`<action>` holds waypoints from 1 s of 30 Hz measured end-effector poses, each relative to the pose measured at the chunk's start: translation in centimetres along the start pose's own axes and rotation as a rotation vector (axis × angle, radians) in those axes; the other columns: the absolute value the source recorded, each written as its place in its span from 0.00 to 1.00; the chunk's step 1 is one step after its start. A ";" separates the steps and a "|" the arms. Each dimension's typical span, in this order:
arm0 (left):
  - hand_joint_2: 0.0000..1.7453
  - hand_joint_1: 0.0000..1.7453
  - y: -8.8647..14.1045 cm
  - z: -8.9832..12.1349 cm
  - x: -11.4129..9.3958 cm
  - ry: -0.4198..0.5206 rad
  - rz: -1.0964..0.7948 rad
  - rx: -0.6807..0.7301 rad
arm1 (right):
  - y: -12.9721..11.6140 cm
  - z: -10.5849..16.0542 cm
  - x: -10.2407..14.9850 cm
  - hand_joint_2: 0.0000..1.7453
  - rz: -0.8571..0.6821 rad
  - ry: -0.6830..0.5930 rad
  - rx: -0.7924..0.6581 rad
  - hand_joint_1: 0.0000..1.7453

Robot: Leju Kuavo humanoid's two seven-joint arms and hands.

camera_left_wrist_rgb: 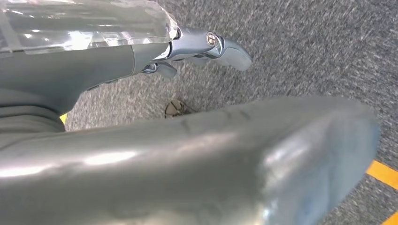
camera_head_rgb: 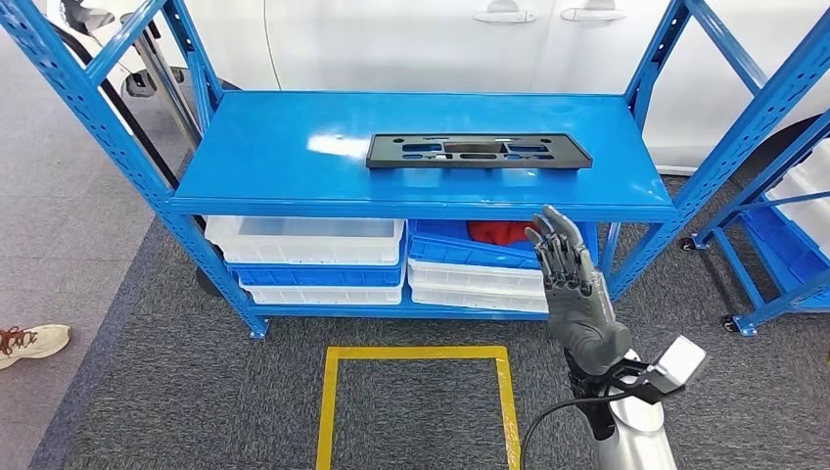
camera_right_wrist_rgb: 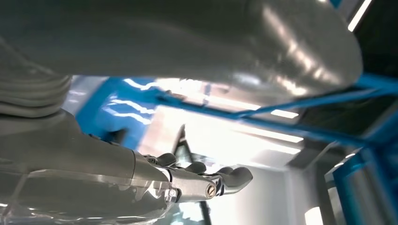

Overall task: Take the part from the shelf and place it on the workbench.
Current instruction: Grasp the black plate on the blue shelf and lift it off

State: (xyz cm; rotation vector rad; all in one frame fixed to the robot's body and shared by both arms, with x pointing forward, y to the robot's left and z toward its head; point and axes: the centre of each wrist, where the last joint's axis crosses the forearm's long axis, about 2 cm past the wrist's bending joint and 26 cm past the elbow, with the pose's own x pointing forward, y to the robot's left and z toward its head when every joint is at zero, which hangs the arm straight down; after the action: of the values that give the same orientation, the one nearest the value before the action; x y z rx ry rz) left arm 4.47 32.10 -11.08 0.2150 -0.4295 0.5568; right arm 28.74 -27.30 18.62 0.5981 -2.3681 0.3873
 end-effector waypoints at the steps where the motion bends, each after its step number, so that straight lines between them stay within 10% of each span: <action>1: 0.00 0.00 0.1 0.0 0.1 -0.002 -0.004 0.001 | 0.3 -0.6 0.4 0.00 -0.012 -0.039 0.016 0.00; 10: 0.00 0.00 0.5 -0.2 0.4 -0.030 -0.038 0.007 | 2.6 -4.3 3.4 0.00 -0.121 -0.305 0.100 0.00; 30: 0.00 0.00 1.2 -0.3 0.6 -0.048 -0.067 0.024 | 3.5 -3.3 3.2 0.00 -0.066 -0.213 0.005 0.00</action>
State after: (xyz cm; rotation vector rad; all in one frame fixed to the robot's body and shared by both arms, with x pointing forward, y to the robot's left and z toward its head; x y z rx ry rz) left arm 4.35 33.50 -10.99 0.2647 -0.4606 0.4924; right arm 26.45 -23.94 22.76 0.7510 -2.5420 0.3137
